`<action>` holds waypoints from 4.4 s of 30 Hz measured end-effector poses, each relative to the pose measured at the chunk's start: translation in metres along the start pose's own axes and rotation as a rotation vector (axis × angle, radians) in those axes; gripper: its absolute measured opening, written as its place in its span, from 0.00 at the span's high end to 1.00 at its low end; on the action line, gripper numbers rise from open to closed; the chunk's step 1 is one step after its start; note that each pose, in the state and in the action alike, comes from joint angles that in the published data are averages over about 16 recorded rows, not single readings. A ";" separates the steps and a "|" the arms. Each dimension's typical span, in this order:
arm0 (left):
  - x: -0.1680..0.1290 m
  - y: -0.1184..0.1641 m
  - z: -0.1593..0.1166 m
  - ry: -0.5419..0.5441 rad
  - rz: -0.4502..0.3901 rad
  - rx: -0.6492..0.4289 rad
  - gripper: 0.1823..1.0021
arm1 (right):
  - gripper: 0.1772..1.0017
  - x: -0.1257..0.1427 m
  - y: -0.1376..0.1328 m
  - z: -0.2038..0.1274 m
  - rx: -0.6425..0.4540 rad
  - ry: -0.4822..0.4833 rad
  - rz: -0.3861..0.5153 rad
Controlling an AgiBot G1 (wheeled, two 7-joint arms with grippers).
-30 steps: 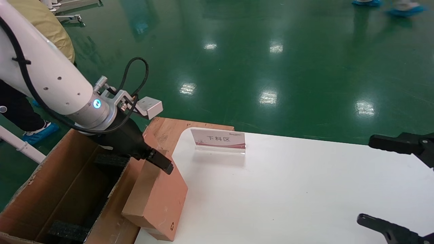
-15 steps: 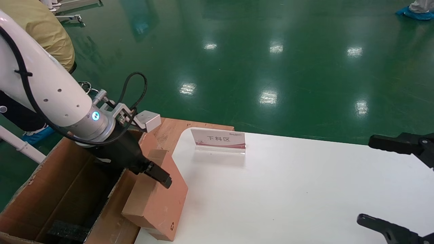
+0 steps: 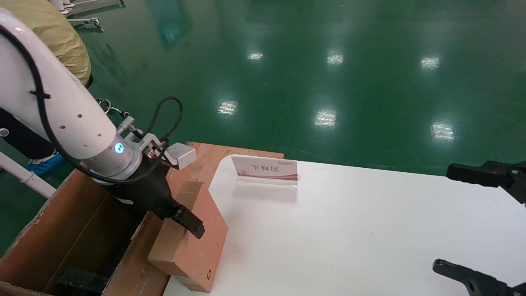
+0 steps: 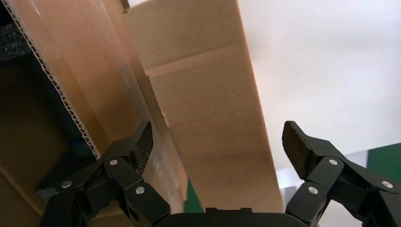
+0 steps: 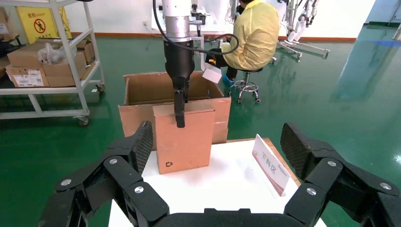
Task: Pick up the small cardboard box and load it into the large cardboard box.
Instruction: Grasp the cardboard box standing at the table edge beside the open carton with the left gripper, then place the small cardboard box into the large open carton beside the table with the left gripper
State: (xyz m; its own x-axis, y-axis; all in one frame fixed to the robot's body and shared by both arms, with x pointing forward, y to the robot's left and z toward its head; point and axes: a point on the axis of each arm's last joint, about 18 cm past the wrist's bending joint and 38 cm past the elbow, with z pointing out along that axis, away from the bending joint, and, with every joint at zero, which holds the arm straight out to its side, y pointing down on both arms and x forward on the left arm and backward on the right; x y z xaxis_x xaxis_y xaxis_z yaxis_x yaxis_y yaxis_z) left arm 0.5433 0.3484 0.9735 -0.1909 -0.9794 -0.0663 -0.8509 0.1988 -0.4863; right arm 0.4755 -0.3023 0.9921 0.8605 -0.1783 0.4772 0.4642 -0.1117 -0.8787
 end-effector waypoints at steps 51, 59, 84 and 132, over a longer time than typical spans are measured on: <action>-0.001 -0.003 -0.002 0.002 0.002 0.011 0.73 | 0.76 0.000 0.000 0.000 0.000 0.000 0.000; -0.002 -0.017 -0.023 -0.015 0.027 0.075 0.78 | 0.89 0.000 0.000 0.000 0.000 0.000 0.000; -0.012 -0.036 -0.223 -0.299 0.202 0.413 0.79 | 0.98 0.000 0.000 0.000 0.000 0.000 0.000; -0.109 0.097 -0.150 -0.223 -0.125 0.043 0.80 | 0.36 0.000 0.000 0.000 0.000 0.000 0.000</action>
State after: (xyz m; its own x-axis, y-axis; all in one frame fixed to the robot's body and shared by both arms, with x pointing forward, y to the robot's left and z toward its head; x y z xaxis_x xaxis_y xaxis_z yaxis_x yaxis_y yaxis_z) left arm 0.4078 0.4805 1.0646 0.0310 -0.9810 -0.1915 -0.8387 0.0787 -0.5389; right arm 0.4757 -0.3024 0.9922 0.8605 -0.1786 0.4771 0.4641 -0.1114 -0.8788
